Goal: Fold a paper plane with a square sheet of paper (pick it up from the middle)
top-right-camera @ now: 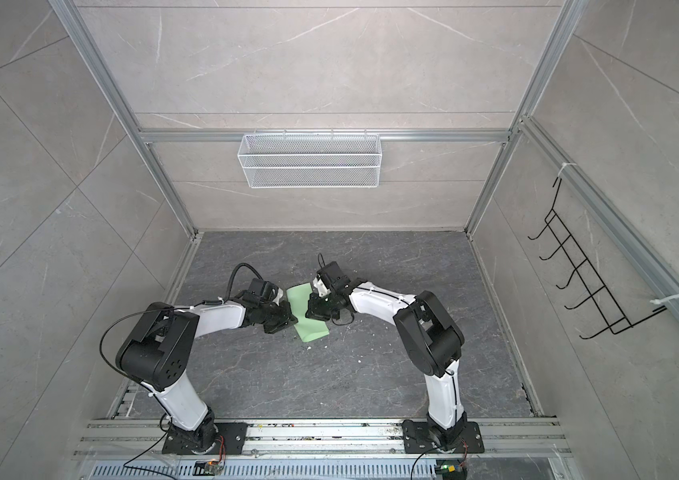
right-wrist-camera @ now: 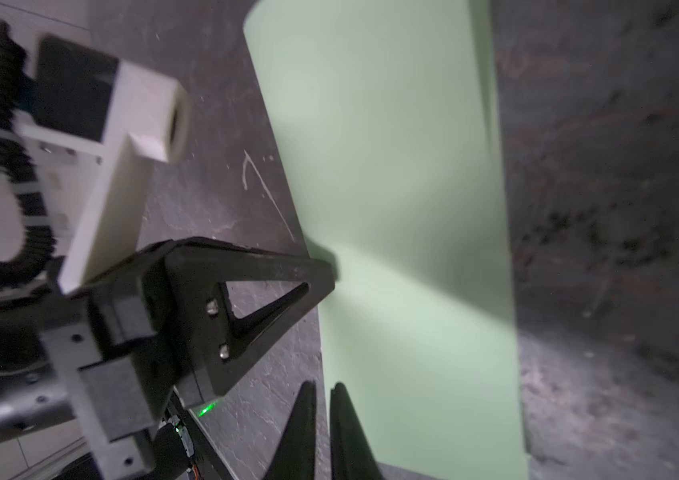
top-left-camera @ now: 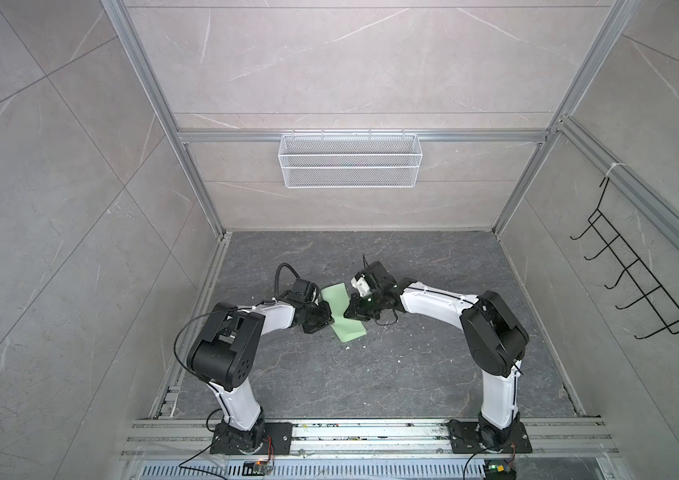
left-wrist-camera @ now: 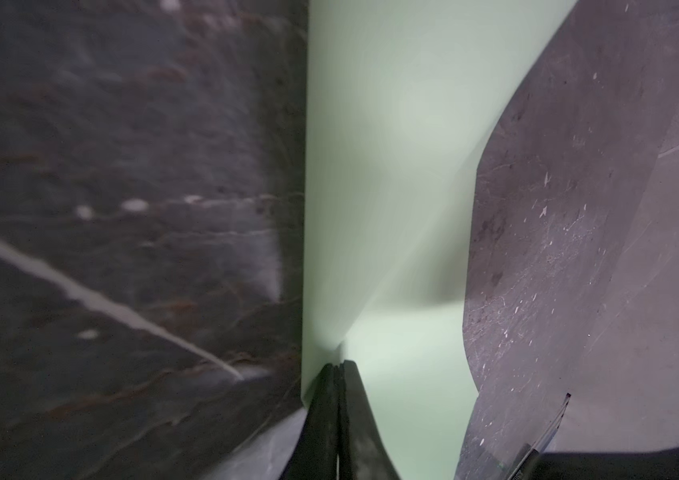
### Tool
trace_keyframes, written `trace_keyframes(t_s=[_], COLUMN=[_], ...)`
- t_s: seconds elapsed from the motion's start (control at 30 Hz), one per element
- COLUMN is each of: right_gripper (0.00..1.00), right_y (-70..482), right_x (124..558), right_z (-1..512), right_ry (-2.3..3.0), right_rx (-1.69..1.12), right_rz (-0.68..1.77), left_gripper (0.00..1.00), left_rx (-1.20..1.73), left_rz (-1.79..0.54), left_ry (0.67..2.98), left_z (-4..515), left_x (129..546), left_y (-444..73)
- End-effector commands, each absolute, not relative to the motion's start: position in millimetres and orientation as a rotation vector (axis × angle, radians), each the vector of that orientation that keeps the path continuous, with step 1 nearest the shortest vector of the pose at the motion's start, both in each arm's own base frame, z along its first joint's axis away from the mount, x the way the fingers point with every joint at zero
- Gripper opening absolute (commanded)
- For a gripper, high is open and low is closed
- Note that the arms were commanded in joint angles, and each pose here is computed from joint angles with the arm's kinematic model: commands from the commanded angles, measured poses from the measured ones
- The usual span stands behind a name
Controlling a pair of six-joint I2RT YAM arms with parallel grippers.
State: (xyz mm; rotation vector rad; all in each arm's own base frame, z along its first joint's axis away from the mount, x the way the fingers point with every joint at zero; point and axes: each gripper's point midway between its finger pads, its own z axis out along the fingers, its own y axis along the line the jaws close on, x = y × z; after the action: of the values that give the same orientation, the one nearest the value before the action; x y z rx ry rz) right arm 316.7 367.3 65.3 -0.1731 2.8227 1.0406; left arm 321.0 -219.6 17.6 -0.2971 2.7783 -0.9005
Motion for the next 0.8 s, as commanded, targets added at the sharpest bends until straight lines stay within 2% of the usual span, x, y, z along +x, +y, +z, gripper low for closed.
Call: trace_keyframes(t_s=[0.0, 0.4, 0.77], right_gripper=[0.12, 0.10, 0.12], right_y=[369.3, 384.8, 374.0], right_x=[301.4, 300.4, 275.2], right_z=[62.9, 31.5, 12.8], right_ry=[2.865, 2.939, 3.045], right_rx=[-0.146, -0.160, -0.231], right_rz=[1.017, 0.974, 0.912], left_gripper=[0.06, 0.06, 0.05], left_rx=[-0.410, -0.416, -0.465], left_rz=[-0.749, -0.739, -0.743], left_ry=[2.955, 2.979, 2.985], left_z=[-22.9, -30.9, -34.6], left_x=[282.1, 275.3, 274.9], left_y=[-207.1, -204.6, -199.5])
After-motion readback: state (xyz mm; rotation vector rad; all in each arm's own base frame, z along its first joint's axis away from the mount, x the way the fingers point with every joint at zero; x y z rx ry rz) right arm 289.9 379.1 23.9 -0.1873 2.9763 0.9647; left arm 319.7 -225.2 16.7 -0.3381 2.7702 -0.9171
